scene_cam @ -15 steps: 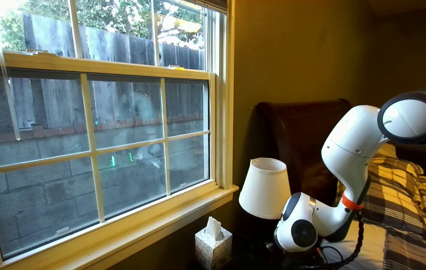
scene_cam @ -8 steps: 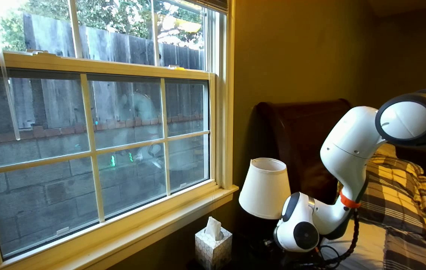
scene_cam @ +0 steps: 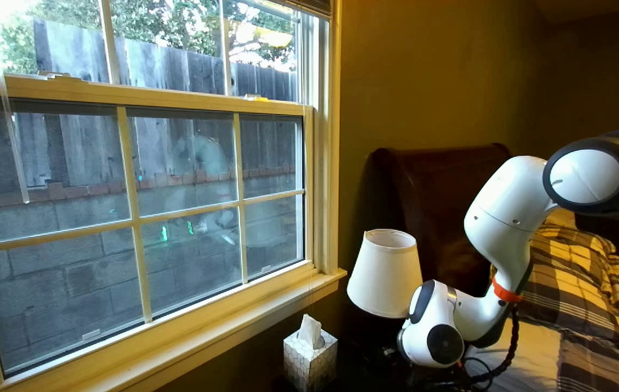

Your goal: Turn on the lamp

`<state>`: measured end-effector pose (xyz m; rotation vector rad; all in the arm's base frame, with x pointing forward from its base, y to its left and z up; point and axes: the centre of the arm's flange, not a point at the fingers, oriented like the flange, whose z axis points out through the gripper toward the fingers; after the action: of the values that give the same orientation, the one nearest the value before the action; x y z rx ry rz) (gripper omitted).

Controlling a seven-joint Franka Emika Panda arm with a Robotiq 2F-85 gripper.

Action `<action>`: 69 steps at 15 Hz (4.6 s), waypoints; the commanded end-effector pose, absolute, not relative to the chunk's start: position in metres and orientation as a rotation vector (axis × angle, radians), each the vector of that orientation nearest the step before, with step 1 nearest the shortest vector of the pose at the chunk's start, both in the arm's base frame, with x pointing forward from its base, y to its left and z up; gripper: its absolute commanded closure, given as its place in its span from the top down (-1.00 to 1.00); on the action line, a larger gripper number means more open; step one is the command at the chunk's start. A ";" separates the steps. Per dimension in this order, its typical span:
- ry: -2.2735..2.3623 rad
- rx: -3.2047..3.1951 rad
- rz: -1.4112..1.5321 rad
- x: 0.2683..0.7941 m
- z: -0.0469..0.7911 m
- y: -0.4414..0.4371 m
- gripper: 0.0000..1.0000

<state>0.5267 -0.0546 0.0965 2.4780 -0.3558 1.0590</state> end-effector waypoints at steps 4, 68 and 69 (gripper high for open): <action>-0.355 2.478 1.059 0.527 0.097 -0.054 -0.98; 0.115 2.150 0.977 0.555 0.026 -0.022 -1.00; 0.119 2.143 0.978 0.555 0.025 -0.022 -1.00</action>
<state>0.5534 -0.0206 0.0348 2.1740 0.0811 0.9681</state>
